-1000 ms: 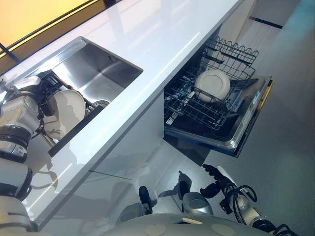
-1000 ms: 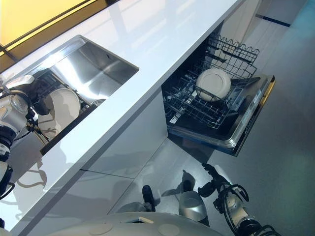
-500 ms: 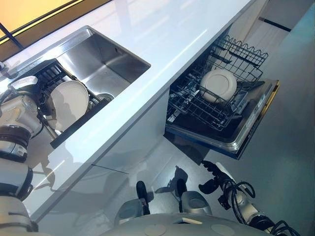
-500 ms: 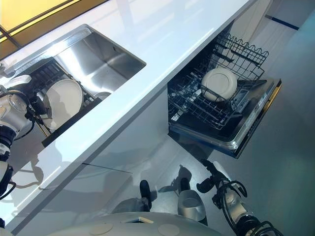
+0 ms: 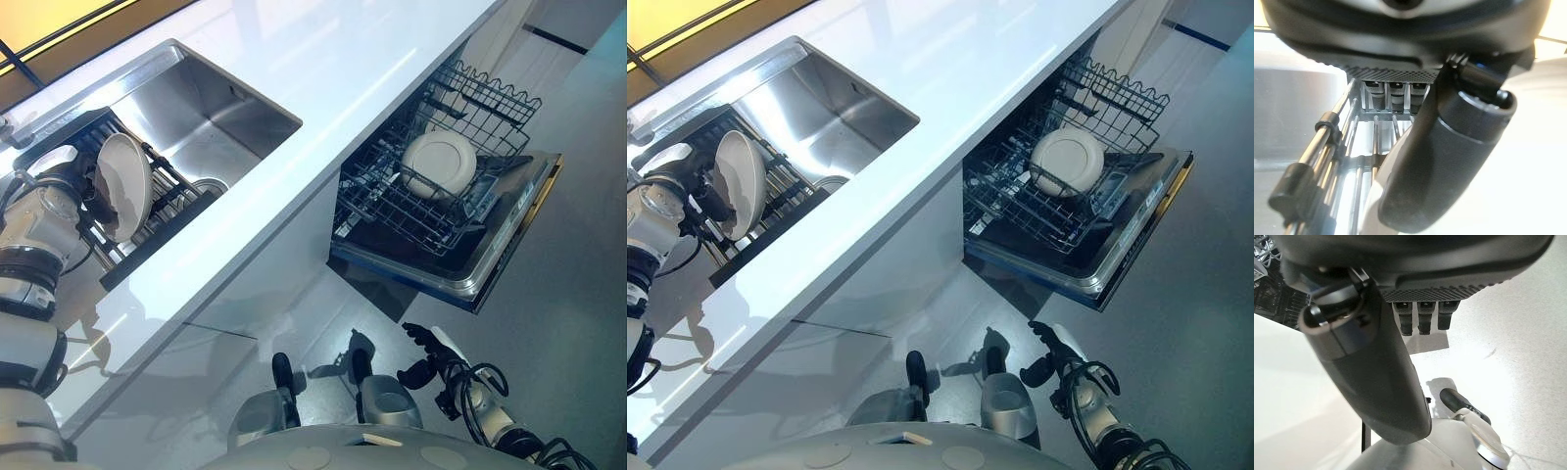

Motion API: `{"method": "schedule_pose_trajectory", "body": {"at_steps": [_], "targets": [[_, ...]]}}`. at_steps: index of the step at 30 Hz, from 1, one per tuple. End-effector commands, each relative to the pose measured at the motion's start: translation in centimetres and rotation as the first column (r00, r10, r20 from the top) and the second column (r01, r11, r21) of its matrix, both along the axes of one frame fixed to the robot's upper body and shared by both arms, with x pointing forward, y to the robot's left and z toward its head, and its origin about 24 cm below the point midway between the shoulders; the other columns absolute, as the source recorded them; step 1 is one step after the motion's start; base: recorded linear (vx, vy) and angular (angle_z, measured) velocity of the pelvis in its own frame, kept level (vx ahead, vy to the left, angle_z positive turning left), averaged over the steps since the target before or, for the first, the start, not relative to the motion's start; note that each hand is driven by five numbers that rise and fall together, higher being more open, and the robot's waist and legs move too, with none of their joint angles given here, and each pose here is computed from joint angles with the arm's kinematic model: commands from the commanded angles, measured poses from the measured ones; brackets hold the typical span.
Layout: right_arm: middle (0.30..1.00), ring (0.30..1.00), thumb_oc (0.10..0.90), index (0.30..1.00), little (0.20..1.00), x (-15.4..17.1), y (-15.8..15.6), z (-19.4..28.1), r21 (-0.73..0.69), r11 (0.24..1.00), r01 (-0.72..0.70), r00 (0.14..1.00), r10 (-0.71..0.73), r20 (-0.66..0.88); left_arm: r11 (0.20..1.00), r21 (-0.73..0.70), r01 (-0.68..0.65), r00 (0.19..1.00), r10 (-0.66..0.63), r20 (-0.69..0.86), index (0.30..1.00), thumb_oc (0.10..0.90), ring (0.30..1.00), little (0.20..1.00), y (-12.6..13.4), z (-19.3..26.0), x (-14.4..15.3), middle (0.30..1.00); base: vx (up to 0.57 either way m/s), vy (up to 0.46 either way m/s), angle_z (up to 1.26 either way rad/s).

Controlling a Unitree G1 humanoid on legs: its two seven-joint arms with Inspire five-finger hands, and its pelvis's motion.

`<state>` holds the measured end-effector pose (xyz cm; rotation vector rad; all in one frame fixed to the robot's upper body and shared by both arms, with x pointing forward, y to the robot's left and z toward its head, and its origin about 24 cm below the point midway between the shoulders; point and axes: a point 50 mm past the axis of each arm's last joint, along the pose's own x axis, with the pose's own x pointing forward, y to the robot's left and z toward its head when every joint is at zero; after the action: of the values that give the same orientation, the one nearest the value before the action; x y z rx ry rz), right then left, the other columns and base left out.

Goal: Pick up plates and place into dishwasher.

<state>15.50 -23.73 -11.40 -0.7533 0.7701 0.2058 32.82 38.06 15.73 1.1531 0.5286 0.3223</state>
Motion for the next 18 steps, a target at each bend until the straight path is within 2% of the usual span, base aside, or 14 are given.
{"method": "schedule_pose_trajectory", "body": {"at_steps": [1, 4, 6, 8, 10, 11, 13, 15, 18], "targets": [[0.9, 0.9, 0.8, 0.9, 0.9, 1.3, 1.0, 1.0, 0.016, 0.999, -0.051, 0.993, 0.049, 0.105, 0.997, -0.041, 0.063, 0.961, -0.049, 0.271, 0.9, 0.8, 0.9, 0.9, -1.4, 7.0, 2.0, 0.9, 0.0, 0.0, 0.0], [0.9, 0.9, 0.8, 0.9, 0.9, 1.3, 1.1, 1.0, 0.015, 0.999, -0.051, 0.993, 0.05, 0.105, 0.992, -0.105, 0.063, 0.962, -0.032, 0.272, 0.9, 0.8, 0.9, 0.9, -1.4, 7.1, 2.2, 0.9, 0.0, 0.0, 0.0], [0.9, 0.9, 0.8, 0.9, 0.9, 1.4, 1.1, 1.1, 0.014, 0.999, -0.051, 0.993, 0.049, 0.105, 0.977, -0.204, 0.06, 0.961, -0.001, 0.277, 0.9, 0.8, 0.9, 0.9, -1.4, 6.6, 2.2, 0.9, 0.0, 0.0, 0.0], [0.9, 0.9, 0.8, 0.9, 0.9, 1.4, 1.1, 1.0, 0.012, 0.999, -0.051, 0.994, 0.049, 0.101, 0.922, -0.382, 0.065, 0.958, 0.05, 0.282, 0.9, 0.8, 0.9, 0.9, -1.2, 5.7, 2.1, 0.9, 0.0, 0.0, 0.0], [0.9, 0.9, 0.8, 0.9, 0.9, 1.3, 1.1, 1.0, 0.01, 0.999, -0.051, 0.994, 0.05, 0.099, 0.879, -0.467, 0.093, 0.958, 0.05, 0.283, 0.9, 0.8, 0.9, 0.9, -1.4, 4.9, 2.1, 0.9, 0.0, 0.0, 0.0], [0.9, 0.9, 0.8, 0.9, 0.9, 1.3, 1.1, 1.0, 0.009, 0.999, -0.052, 0.994, 0.051, 0.099, 0.848, -0.515, 0.125, 0.957, 0.034, 0.289, 0.9, 0.8, 0.9, 0.9, -1.6, 4.6, 2.1, 0.9, 0.0, 0.0, 0.0], [0.9, 0.9, 0.8, 0.9, 0.9, 1.3, 1.1, 1.0, 0.007, 0.999, -0.051, 0.993, 0.05, 0.103, 0.733, -0.622, 0.275, 0.947, -0.095, 0.307, 0.9, 0.8, 0.9, 0.9, -3.4, 4.2, 2.5, 0.9, 0.0, 0.0, 0.0], [0.9, 0.9, 0.8, 0.9, 0.9, 1.3, 1.0, 1.1, 0.005, 0.999, -0.05, 0.993, 0.049, 0.109, 0.615, -0.7, 0.363, 0.929, -0.183, 0.321, 0.9, 0.8, 0.9, 0.9, -5.0, 4.1, 2.7, 0.9, 0.0, 0.0, 0.0], [0.9, 0.9, 0.8, 0.9, 0.9, 1.4, 0.6, 1.2, -0.002, 0.999, -0.054, 0.992, 0.054, 0.11, 0.482, -0.77, 0.418, 0.908, -0.256, 0.333, 0.9, 0.8, 0.9, 0.9, -6.4, 3.9, 2.6, 0.9, 0.0, 0.032, 0.0]]}}
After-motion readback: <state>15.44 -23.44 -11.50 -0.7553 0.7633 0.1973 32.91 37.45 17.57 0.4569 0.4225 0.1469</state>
